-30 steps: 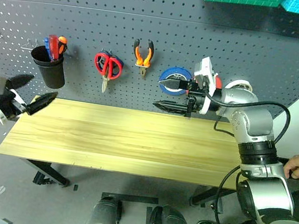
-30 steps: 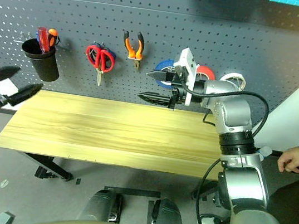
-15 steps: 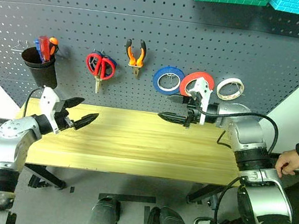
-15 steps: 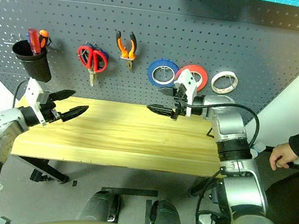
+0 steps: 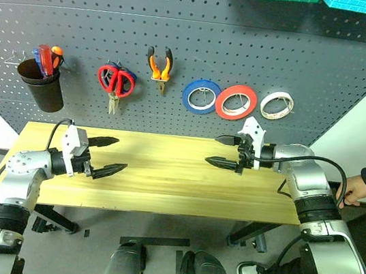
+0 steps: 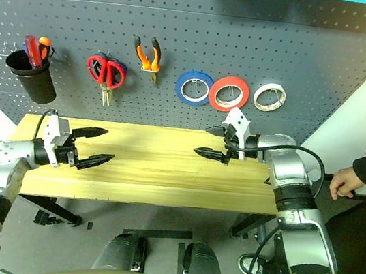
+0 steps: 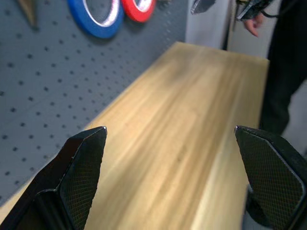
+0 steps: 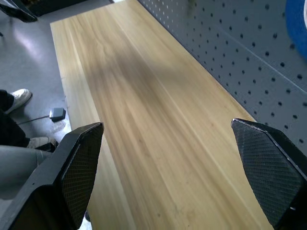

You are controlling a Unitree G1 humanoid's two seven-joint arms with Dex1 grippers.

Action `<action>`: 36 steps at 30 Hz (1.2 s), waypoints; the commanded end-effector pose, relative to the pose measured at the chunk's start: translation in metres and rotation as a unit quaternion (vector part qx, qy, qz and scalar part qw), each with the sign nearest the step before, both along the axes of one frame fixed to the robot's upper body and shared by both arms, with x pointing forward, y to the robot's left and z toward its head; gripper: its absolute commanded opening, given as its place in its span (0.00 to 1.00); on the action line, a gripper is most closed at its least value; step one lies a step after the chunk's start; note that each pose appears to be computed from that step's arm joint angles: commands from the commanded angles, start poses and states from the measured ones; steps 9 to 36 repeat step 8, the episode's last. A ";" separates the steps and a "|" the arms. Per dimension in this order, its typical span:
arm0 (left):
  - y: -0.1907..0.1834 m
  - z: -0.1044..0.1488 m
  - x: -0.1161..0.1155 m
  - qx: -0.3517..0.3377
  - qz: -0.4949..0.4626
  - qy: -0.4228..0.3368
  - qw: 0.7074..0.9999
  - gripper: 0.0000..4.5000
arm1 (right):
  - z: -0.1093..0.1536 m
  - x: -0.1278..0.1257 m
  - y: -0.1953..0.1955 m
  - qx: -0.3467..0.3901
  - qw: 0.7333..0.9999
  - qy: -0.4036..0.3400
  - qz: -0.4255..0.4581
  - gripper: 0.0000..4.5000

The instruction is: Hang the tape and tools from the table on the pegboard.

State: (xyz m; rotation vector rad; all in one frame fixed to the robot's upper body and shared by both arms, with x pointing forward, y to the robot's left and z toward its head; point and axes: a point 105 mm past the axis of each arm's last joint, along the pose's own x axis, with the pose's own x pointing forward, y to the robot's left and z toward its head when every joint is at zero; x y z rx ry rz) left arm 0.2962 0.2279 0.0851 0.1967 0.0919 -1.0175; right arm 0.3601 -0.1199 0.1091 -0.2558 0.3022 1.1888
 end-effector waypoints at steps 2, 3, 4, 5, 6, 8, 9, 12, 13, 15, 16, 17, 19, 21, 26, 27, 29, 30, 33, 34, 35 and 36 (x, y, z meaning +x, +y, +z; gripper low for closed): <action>0.008 0.005 0.001 -0.004 0.001 -0.002 1.000 0.99 | 0.013 0.000 0.009 -0.004 0.999 -0.031 0.020 1.00; 0.009 0.005 0.002 -0.009 0.005 -0.001 1.000 0.99 | 0.013 -0.001 0.008 -0.004 0.999 -0.029 0.022 1.00; 0.010 0.004 0.003 -0.014 0.009 0.001 1.000 0.99 | 0.012 -0.001 0.009 -0.004 0.999 -0.027 0.024 1.00; 0.010 0.004 0.004 -0.016 0.012 0.000 1.000 0.99 | 0.014 -0.002 0.009 0.003 0.999 -0.025 0.025 1.00; 0.010 0.004 0.003 -0.019 0.013 0.000 1.000 0.99 | 0.015 -0.002 0.011 0.008 0.999 -0.024 0.026 1.00; 0.008 0.002 0.000 -0.019 0.007 0.001 1.000 0.99 | 0.019 -0.002 0.013 0.017 0.999 -0.029 0.030 1.00; 0.008 0.002 0.000 -0.019 0.007 0.001 1.000 0.99 | 0.019 -0.002 0.013 0.017 0.999 -0.029 0.030 1.00; 0.008 0.002 0.000 -0.019 0.007 0.001 1.000 0.99 | 0.019 -0.002 0.013 0.017 0.999 -0.029 0.030 1.00; 0.008 0.002 0.000 -0.019 0.007 0.001 1.000 0.99 | 0.019 -0.002 0.013 0.017 0.999 -0.029 0.030 1.00; 0.008 0.002 0.000 -0.019 0.007 0.001 1.000 0.99 | 0.019 -0.002 0.013 0.017 0.999 -0.029 0.030 1.00; 0.008 0.002 0.000 -0.019 0.007 0.001 1.000 0.99 | 0.019 -0.002 0.013 0.017 0.999 -0.029 0.030 1.00; 0.008 0.002 0.000 -0.019 0.007 0.001 1.000 0.99 | 0.019 -0.002 0.013 0.017 0.999 -0.029 0.030 1.00; 0.008 0.002 0.000 -0.019 0.007 0.001 1.000 0.99 | 0.019 -0.002 0.013 0.017 0.999 -0.029 0.030 1.00; 0.008 0.002 0.000 -0.019 0.007 0.001 1.000 0.99 | 0.019 -0.002 0.013 0.017 0.999 -0.029 0.030 1.00; 0.008 0.002 0.000 -0.019 0.007 0.001 1.000 0.99 | 0.019 -0.002 0.013 0.017 0.999 -0.029 0.030 1.00; 0.008 0.002 0.000 -0.019 0.007 0.001 1.000 0.99 | 0.019 -0.002 0.013 0.017 0.999 -0.029 0.030 1.00; 0.008 0.002 0.000 -0.019 0.007 0.001 1.000 0.99 | 0.019 -0.002 0.013 0.017 0.999 -0.029 0.030 1.00; 0.008 0.002 0.000 -0.019 0.007 0.001 1.000 0.99 | 0.019 -0.002 0.013 0.017 0.999 -0.029 0.030 1.00; 0.008 0.002 0.000 -0.019 0.007 0.001 1.000 0.99 | 0.019 -0.002 0.013 0.017 0.999 -0.029 0.030 1.00; 0.008 0.002 0.000 -0.019 0.007 0.001 1.000 0.99 | 0.019 -0.002 0.013 0.017 0.999 -0.029 0.030 1.00; 0.008 0.002 0.000 -0.019 0.007 0.001 1.000 0.99 | 0.019 -0.002 0.013 0.017 0.999 -0.029 0.030 1.00; 0.008 0.002 0.000 -0.019 0.007 0.001 1.000 0.99 | 0.019 -0.002 0.013 0.017 0.999 -0.029 0.030 1.00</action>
